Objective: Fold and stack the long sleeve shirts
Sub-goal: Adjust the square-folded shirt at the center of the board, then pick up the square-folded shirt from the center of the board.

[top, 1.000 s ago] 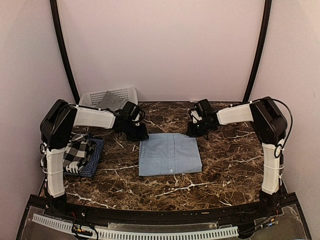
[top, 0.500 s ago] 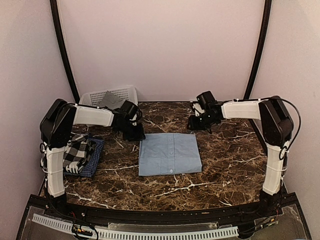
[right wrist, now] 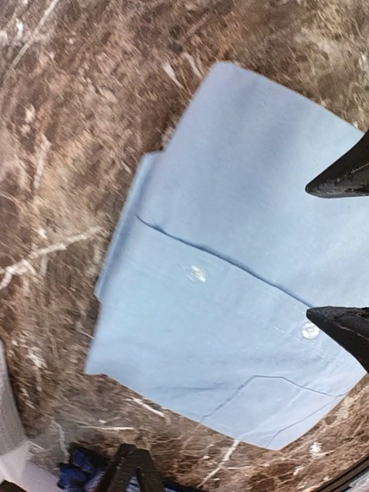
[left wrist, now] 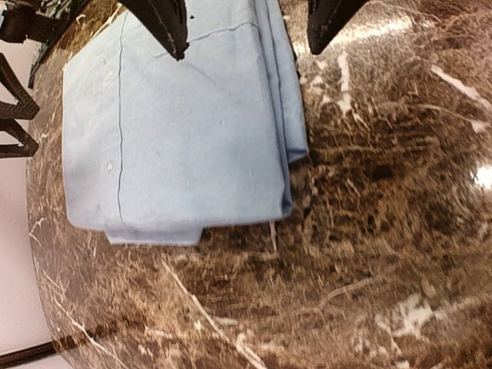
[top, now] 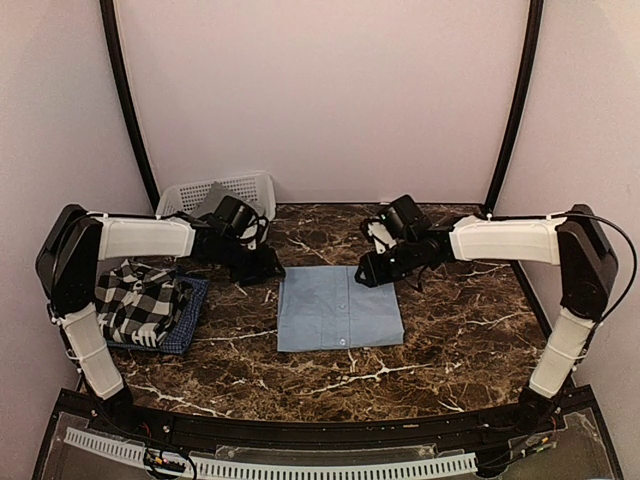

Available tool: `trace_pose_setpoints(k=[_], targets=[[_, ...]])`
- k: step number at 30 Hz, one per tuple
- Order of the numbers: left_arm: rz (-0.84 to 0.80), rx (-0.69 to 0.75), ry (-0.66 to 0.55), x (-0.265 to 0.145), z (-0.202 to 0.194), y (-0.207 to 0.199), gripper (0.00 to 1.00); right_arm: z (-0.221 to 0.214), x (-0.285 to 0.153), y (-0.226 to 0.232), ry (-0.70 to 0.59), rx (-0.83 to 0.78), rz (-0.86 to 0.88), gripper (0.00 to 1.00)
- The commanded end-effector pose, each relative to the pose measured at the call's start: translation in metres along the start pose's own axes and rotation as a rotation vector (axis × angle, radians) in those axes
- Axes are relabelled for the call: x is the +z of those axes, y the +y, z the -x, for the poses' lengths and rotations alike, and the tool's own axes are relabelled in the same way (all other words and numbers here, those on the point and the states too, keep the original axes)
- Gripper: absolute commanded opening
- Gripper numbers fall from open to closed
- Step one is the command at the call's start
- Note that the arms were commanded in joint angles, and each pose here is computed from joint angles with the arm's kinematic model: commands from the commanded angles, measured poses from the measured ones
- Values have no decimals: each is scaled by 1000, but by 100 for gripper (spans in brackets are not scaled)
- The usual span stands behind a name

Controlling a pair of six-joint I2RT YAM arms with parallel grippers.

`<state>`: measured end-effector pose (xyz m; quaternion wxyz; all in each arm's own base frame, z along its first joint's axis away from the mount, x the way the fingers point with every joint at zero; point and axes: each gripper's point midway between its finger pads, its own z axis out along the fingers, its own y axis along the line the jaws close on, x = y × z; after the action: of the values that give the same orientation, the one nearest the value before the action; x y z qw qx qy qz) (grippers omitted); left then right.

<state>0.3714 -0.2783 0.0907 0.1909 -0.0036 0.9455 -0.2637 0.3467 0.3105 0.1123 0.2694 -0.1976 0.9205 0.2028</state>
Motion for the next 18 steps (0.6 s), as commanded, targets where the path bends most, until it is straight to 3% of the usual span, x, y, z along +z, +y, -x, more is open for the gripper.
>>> trace_pose_setpoints(k=[1, 5, 18], targets=[[-93, -35, 106, -4, -35, -3, 54, -24, 0, 22, 39, -12, -15, 45], [-117, -39, 173, 2, -62, 2, 55, -39, -3, 19, 49, 12, -18, 45], [-69, -37, 250, 19, -90, 4, 55, -80, -22, 19, 84, 77, 18, 43]])
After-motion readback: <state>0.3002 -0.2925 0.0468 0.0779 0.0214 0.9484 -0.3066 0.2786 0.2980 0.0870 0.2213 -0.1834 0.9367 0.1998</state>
